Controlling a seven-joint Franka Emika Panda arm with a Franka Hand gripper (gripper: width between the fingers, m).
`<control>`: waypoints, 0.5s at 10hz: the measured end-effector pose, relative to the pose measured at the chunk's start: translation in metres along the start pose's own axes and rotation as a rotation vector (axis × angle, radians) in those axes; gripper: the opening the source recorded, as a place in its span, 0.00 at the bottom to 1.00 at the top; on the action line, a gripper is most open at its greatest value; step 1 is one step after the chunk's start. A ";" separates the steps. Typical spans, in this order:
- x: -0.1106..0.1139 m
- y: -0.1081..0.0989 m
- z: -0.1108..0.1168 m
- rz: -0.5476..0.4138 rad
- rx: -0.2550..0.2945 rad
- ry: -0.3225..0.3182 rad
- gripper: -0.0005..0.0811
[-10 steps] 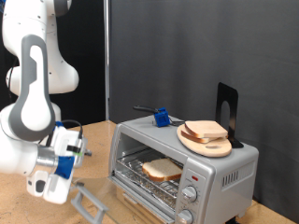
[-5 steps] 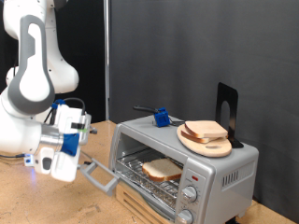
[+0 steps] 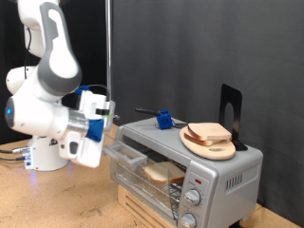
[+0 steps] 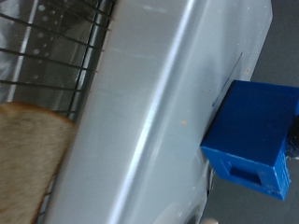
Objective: Make a piece of toast with the oven
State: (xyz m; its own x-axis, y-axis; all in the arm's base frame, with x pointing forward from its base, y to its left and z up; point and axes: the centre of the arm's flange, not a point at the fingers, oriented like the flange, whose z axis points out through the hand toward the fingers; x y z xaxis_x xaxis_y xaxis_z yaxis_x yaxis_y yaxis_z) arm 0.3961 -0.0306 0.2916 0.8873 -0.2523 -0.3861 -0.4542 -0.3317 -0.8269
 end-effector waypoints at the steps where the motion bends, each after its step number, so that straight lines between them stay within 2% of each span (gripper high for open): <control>1: -0.004 -0.009 0.014 0.004 -0.017 -0.003 0.99; 3: -0.014 -0.024 0.037 0.002 -0.034 0.001 0.99; 5: -0.024 -0.022 0.033 0.004 -0.027 0.020 0.99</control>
State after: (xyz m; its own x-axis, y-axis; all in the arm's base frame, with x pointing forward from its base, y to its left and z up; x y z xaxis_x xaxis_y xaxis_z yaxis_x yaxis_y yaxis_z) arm 0.3876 0.0133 0.3058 0.8837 -0.2720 -0.3810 -0.4601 -0.3548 -0.8139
